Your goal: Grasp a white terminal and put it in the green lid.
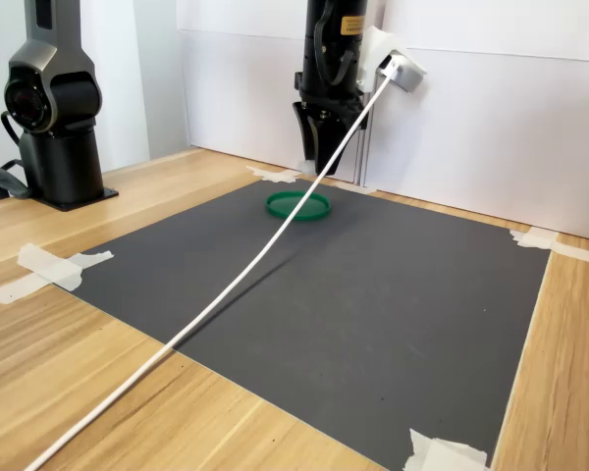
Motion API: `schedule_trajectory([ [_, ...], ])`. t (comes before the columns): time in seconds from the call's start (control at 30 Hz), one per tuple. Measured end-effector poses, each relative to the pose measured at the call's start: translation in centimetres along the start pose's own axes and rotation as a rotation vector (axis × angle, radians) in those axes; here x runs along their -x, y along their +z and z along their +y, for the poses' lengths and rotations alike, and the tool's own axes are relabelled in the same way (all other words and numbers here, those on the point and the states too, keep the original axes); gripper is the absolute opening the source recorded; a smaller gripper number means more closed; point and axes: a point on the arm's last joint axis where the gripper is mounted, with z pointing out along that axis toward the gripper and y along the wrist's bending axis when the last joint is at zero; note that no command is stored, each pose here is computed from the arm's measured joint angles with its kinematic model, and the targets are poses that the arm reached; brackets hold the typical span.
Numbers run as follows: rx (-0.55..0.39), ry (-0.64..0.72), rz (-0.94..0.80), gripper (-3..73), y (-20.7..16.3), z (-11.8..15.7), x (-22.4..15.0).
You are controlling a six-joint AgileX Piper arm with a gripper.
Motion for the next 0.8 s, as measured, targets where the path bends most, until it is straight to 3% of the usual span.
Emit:
schedule_trajectory([
  [0.23,0.005,-0.105,-0.011,28.3,0.5,2.9,1.9],
  [0.8,-0.032,-0.16,0.02,28.3,4.6,3.4,-0.3],
])
